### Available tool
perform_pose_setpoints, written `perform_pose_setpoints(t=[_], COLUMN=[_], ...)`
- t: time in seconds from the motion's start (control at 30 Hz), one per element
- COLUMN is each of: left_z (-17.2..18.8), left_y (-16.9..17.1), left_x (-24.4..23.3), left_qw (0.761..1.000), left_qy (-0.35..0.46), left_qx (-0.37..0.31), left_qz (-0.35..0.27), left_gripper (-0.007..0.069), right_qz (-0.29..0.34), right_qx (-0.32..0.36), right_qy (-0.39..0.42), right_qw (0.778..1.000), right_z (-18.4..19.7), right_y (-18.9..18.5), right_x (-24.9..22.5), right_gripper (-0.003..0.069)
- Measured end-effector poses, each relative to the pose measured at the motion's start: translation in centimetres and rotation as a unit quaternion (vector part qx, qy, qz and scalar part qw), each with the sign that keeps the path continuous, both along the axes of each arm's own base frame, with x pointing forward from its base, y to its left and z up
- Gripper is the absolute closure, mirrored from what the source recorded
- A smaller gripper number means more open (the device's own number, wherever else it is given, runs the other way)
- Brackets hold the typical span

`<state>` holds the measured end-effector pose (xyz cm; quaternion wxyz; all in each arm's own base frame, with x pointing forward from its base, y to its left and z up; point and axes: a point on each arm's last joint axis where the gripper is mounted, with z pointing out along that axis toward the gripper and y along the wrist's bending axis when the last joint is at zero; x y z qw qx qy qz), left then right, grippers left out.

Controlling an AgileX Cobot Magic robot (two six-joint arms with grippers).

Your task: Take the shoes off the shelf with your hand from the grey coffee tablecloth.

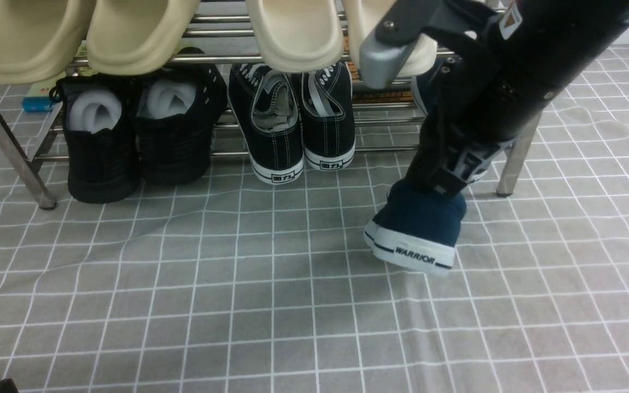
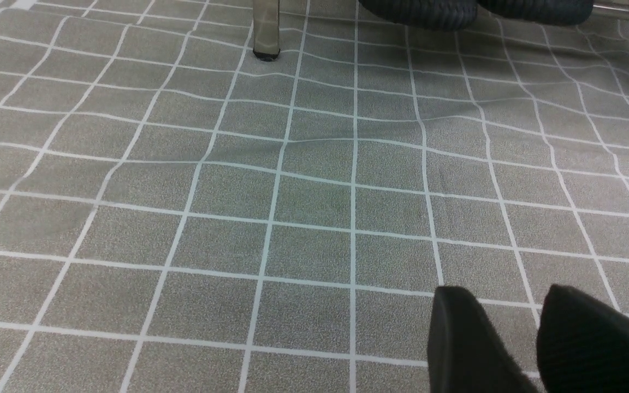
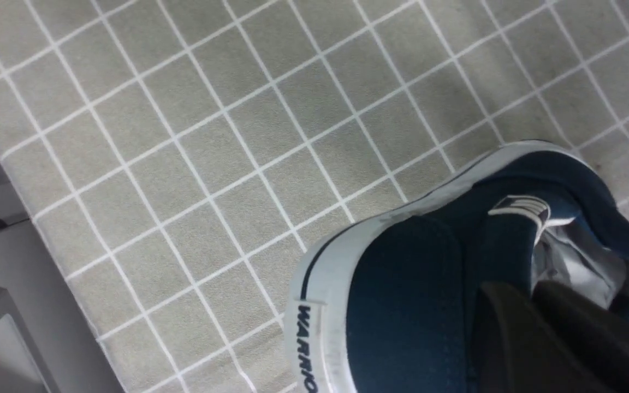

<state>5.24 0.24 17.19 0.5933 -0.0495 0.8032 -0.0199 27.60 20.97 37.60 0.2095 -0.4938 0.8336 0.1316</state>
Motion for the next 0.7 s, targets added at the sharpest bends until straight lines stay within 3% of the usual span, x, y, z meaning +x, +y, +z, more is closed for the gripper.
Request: perform_pose_setpoints(t=[0.3, 0.43, 0.47, 0.6, 0.7], left_z=[0.0, 0.0, 0.0, 0.0, 0.0], left_y=[0.0, 0.0, 0.0, 0.0, 0.0], left_x=[0.0, 0.0, 0.0, 0.0, 0.0], left_qw=[1.000, 1.000, 1.000, 1.000, 1.000], left_qy=[0.000, 0.000, 0.000, 0.000, 0.000], left_qx=[0.000, 0.000, 0.000, 0.000, 0.000], left_qz=[0.000, 0.000, 0.000, 0.000, 0.000], left_gripper=[0.0384, 0.0384, 0.0384, 0.0384, 0.0384], right_qz=[-0.029, -0.040, -0.046, -0.067, -0.074], right_qx=[-0.003, -0.028, -0.033, -0.026, -0.024], right_qy=[0.105, 0.142, 0.144, 0.137, 0.105], right_qw=[0.994, 0.989, 0.988, 0.988, 0.991], right_z=[-4.0, -6.1, -6.5, -5.9, -4.5], right_y=[1.3, 1.8, 2.0, 2.3, 2.1], right_x=[-1.7, -2.9, -3.1, -2.9, -2.4], right_gripper=[0.0573, 0.0480, 0.0417, 0.0275, 0.0218])
